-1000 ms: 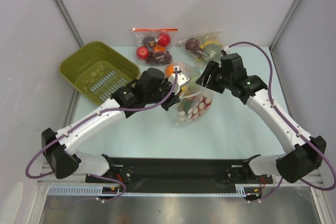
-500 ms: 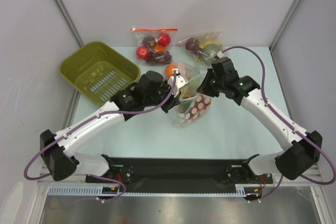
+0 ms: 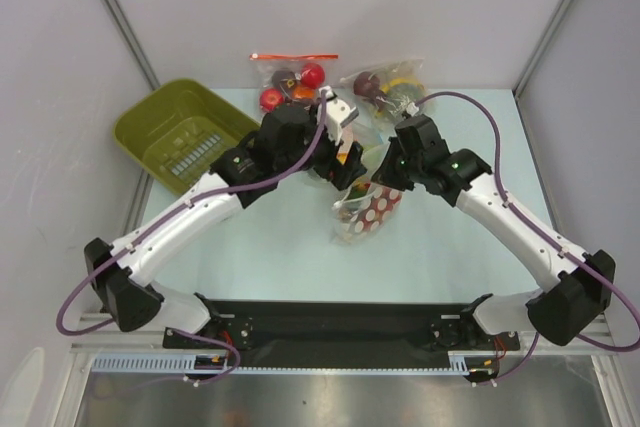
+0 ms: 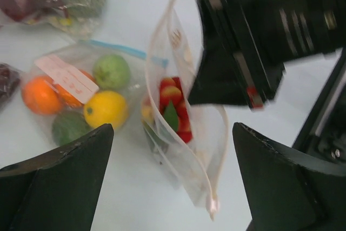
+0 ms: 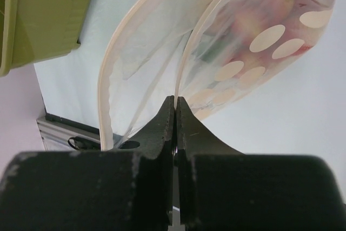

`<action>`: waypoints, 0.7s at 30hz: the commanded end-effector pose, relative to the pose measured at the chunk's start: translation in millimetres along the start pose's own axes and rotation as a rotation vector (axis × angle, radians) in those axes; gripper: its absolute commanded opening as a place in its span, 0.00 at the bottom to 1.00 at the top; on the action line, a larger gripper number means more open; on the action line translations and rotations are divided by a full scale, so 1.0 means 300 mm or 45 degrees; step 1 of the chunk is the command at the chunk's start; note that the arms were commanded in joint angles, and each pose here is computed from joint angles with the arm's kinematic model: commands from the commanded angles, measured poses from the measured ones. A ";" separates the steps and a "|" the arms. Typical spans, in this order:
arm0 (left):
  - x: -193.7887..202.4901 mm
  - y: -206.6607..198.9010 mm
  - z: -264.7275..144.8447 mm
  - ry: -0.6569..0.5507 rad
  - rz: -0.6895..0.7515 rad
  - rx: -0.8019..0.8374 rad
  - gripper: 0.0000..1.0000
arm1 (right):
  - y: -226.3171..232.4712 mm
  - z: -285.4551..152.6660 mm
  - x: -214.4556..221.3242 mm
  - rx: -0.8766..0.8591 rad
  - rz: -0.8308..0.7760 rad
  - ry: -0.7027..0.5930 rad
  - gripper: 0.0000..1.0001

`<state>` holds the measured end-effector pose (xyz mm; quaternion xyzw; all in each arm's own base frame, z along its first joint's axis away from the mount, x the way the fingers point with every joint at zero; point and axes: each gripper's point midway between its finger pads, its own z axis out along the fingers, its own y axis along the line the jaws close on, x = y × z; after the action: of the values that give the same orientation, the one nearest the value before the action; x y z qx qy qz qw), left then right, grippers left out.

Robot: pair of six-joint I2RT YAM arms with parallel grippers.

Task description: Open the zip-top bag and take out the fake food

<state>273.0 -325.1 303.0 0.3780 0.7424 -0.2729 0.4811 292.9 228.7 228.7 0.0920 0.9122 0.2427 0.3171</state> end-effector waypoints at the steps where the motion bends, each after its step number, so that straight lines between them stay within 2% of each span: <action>1: -0.070 0.055 0.055 -0.035 -0.094 -0.084 0.97 | 0.005 -0.043 0.002 -0.003 -0.024 -0.045 0.00; 2: -0.089 0.061 0.063 -0.034 -0.091 -0.090 0.97 | 0.007 -0.045 0.005 -0.007 -0.025 -0.044 0.00; 4: -0.031 0.065 0.112 0.057 -0.096 -0.081 0.96 | 0.007 -0.043 0.016 -0.004 -0.031 -0.040 0.00; 13: 0.101 0.061 0.189 0.240 -0.149 -0.039 0.86 | -0.003 -0.066 0.010 0.006 -0.043 -0.075 0.00; 16: 0.146 0.049 0.211 0.302 -0.171 0.007 0.62 | -0.009 -0.075 -0.005 0.021 -0.061 -0.095 0.00; 17: 0.159 0.044 0.216 0.320 -0.181 0.029 0.40 | -0.008 -0.083 -0.010 0.023 -0.064 -0.102 0.00; 20: 0.173 0.064 0.200 0.320 -0.233 0.050 0.00 | -0.019 -0.109 -0.037 0.054 -0.091 -0.137 0.00; 21: 0.159 0.074 0.196 0.290 -0.255 0.063 0.00 | -0.030 -0.119 -0.051 0.074 -0.105 -0.157 0.00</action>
<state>301.7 -347.1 210.5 0.3602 0.8310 -0.2527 0.3402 277.7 216.5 227.4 0.0797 0.9151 0.2113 0.3341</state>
